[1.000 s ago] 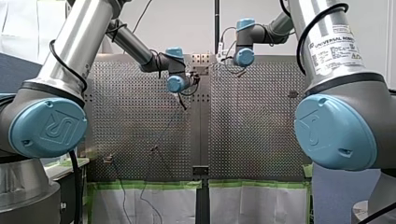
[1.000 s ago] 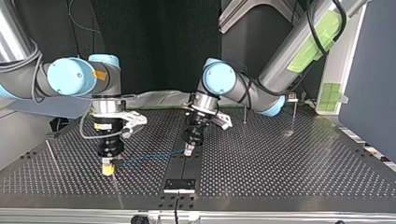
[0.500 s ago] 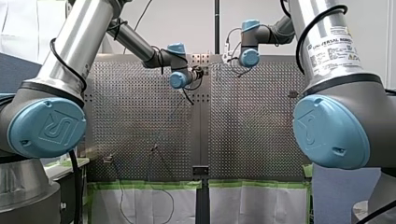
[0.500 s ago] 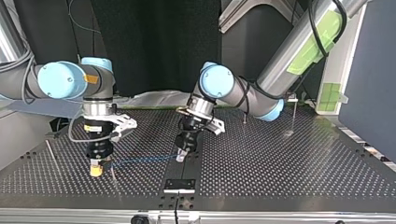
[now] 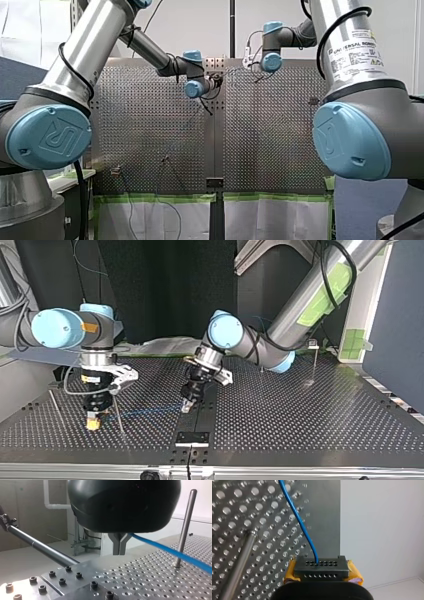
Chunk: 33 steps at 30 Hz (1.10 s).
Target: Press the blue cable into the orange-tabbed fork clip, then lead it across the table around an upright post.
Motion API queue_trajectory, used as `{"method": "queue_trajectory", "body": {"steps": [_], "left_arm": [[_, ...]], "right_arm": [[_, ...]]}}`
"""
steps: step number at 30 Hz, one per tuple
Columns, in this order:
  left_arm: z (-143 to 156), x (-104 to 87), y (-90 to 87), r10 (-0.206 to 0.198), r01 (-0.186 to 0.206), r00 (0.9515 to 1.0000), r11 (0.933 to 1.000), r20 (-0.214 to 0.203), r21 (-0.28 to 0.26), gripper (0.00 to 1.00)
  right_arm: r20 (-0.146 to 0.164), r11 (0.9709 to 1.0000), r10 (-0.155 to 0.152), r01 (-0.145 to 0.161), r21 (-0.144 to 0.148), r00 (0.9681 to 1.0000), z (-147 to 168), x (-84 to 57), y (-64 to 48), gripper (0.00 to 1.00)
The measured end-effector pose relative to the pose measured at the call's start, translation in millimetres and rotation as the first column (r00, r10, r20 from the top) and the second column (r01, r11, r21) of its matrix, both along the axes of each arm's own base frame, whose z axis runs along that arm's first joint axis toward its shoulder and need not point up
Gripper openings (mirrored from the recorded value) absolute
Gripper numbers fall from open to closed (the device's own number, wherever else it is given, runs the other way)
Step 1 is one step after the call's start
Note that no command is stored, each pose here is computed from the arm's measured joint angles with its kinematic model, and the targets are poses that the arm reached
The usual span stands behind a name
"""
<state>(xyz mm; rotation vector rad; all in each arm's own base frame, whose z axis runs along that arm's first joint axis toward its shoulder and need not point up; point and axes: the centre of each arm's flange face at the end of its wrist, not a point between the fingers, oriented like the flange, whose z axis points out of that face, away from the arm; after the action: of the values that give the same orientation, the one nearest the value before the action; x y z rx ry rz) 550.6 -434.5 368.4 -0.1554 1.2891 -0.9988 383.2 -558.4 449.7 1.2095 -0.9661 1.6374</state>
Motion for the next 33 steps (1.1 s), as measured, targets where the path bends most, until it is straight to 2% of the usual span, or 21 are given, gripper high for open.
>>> {"method": "queue_trajectory", "body": {"steps": [10, 24, 33], "left_arm": [[24, 7.6, -9.0, -0.043, 0.045, 0.9987, 0.9969, 0.027, -0.064, 0.02], [-16, 25.5, -42.8, -0.087, 0.086, 0.9961, 0.9948, -0.014, -0.055, 0.02], [-20, 26.5, -48.0, -0.087, 0.086, 0.9961, 0.995, -0.014, -0.051, 0.02]], "right_arm": [[-0.002, 0.9994, -0.034, 0.034, 0.004, 0.9994, -1, -19.1, -12.8, 0.0], [-0.006, 0.9965, -0.083, 0.083, 0.013, 0.9965, -8, -47.2, -32.8, 0.0], [-0.017, 0.9935, -0.104, 0.105, 0.043, 0.9944, -29, -60.8, -49.9, 0.0]]}}
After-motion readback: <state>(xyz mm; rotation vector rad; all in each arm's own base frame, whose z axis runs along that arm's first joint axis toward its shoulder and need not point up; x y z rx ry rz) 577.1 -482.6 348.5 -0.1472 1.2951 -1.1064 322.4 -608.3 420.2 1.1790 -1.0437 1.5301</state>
